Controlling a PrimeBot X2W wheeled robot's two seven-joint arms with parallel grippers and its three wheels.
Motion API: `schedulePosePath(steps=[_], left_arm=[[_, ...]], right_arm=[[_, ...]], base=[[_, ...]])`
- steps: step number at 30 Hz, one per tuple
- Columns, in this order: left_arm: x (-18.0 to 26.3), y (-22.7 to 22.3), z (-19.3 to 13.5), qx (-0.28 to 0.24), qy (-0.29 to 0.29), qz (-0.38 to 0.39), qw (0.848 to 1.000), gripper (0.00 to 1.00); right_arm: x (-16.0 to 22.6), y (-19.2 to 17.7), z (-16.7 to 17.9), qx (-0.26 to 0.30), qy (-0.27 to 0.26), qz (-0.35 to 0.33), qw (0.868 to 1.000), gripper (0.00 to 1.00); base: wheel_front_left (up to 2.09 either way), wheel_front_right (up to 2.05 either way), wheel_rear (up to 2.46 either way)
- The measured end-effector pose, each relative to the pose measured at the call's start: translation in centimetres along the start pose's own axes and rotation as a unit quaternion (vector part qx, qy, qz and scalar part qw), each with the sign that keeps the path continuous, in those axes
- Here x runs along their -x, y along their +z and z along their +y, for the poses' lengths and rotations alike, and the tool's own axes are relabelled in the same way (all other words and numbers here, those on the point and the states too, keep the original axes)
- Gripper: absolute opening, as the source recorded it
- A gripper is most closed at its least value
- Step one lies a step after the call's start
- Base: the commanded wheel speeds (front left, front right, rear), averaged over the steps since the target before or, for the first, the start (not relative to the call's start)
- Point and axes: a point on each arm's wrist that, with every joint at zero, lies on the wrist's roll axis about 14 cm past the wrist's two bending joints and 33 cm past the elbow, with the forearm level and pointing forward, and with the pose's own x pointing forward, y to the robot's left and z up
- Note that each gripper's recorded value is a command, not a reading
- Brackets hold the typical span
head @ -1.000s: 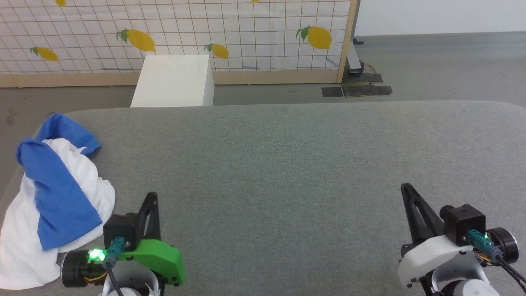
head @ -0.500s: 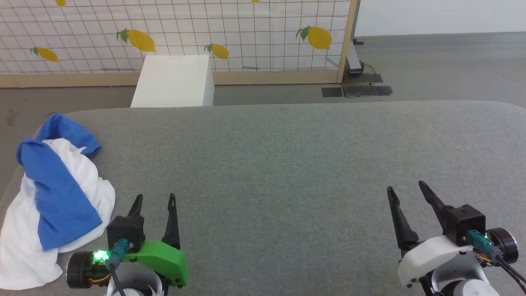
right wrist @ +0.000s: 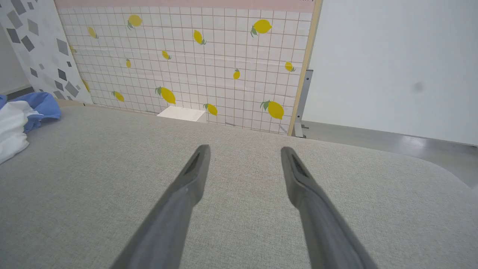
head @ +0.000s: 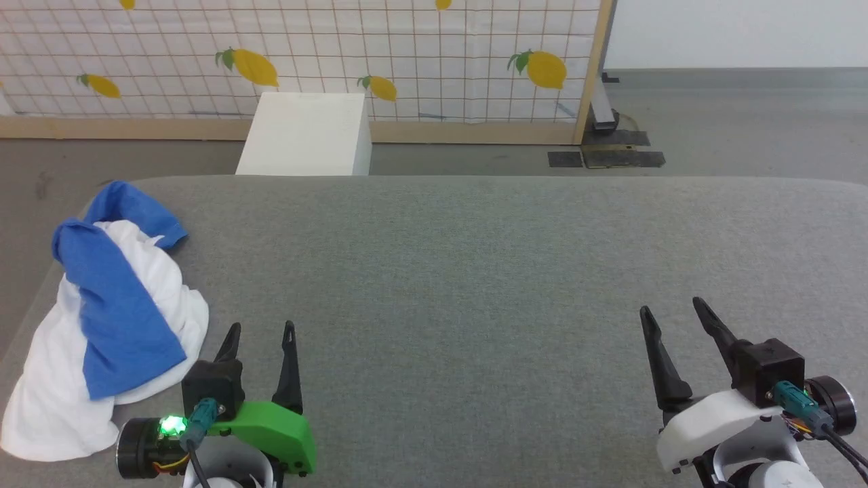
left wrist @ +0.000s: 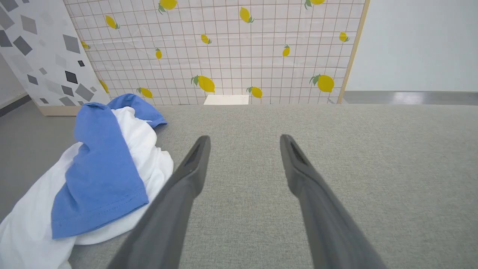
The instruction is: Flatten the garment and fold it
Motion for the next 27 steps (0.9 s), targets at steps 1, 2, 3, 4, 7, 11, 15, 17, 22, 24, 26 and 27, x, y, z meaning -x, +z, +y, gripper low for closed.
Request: schedulePosePath(steps=[1,2,3,4,7,11,15,17,22,24,26,27], left_arm=[[0.1,0.0,0.2,0.0,0.004,0.0,1.0,1.0],[0.2,0.0,0.4,0.0,0.008,0.0,1.0,1.0],[0.3,0.0,0.6,0.001,0.011,-0.002,1.0,1.0],[0.4,0.1,0.9,0.001,0.015,-0.004,1.0,1.0],[0.8,0.1,1.7,0.001,0.028,-0.006,1.0,1.0],[1.5,0.2,2.9,0.0,0.048,-0.01,0.999,1.0],[2.2,0.3,4.2,0.008,0.068,-0.014,0.998,1.0],[2.6,0.3,4.8,0.009,0.079,-0.015,0.997,1.0],[3.8,0.4,6.4,0.009,0.108,-0.019,0.994,1.0],[4.3,0.4,7.1,0.008,0.121,-0.02,0.992,1.0],[4.8,0.5,7.7,0.009,0.132,-0.023,0.991,1.0],[5.0,0.5,8.0,0.009,0.137,-0.023,0.99,1.0]], right_arm=[[-0.1,0.0,0.2,-0.001,0.003,-0.001,1.0,1.0],[-0.2,0.1,0.3,-0.001,0.005,-0.002,1.0,1.0],[-0.3,0.1,0.5,-0.001,0.008,-0.003,1.0,1.0],[-0.4,0.1,0.7,-0.001,0.011,-0.003,1.0,1.0],[-0.8,0.2,1.4,-0.001,0.022,-0.006,1.0,1.0],[-1.4,0.3,2.4,-0.003,0.038,-0.009,0.999,1.0],[-2.0,0.4,3.5,-0.006,0.055,-0.012,0.998,1.0],[-2.3,0.4,4.1,-0.007,0.064,-0.012,0.998,1.0],[-3.0,0.4,5.9,-0.007,0.09,-0.015,0.996,1.0],[-3.3,0.4,6.5,-0.009,0.1,-0.015,0.995,1.0],[-3.5,0.5,7.2,-0.01,0.11,-0.017,0.994,1.0],[-3.6,0.4,7.5,-0.012,0.114,-0.017,0.993,1.0]], base=[[0.0,0.0,0.0],[0.0,0.0,0.0],[0.0,0.0,0.0],[0.0,0.0,0.0],[0.0,0.0,0.0],[0.0,0.0,0.0],[0.0,0.0,0.0],[0.0,0.0,0.0],[0.0,0.0,0.0],[0.0,0.0,0.0],[0.0,0.0,0.0],[-0.09,-0.09,-0.09]])
